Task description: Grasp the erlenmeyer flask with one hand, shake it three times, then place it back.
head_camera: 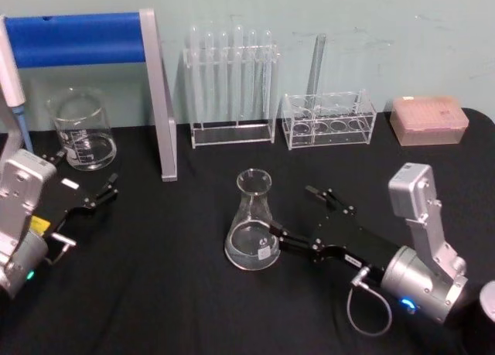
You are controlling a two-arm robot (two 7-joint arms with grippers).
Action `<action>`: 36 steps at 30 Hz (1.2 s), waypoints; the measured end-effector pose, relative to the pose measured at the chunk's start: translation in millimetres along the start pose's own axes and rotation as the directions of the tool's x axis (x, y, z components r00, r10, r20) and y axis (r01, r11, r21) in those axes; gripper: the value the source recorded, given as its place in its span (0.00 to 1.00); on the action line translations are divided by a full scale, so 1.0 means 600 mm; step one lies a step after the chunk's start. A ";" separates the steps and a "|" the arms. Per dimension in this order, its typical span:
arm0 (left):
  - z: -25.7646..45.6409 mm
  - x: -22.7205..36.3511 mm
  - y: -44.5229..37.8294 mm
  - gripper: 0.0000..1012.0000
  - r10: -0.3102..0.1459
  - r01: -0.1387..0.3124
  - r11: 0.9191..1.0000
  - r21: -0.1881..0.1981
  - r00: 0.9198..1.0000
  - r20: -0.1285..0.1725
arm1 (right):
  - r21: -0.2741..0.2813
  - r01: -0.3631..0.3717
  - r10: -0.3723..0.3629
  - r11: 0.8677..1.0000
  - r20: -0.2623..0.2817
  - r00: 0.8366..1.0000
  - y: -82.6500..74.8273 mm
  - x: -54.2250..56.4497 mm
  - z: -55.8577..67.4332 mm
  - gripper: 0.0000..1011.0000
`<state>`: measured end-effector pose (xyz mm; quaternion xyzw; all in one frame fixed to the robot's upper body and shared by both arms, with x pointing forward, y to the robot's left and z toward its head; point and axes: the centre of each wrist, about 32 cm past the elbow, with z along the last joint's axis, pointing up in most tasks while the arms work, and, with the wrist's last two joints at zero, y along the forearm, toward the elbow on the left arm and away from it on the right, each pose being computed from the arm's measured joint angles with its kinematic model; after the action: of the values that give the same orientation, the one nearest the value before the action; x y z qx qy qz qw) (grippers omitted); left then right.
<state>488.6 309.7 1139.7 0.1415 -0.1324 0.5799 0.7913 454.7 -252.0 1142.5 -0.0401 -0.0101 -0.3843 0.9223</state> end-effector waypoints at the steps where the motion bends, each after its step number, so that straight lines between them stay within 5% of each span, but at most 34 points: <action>1: 0.000 0.0000 0.000 0.99 0.000 0.000 1.000 0.000 1.000 0.000 | 0.000 -0.006 0.006 1.000 0.006 1.000 0.005 0.000 0.000 0.99; 36: 0.000 0.0000 0.000 0.99 0.000 0.000 1.000 0.000 1.000 0.000 | 0.018 -0.086 0.085 0.996 0.045 0.995 0.107 0.022 0.013 0.99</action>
<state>488.6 309.7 1139.8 0.1415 -0.1324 0.5799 0.7913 509.5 -215.5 1146.7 -0.0397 -0.0323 -0.3433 0.9378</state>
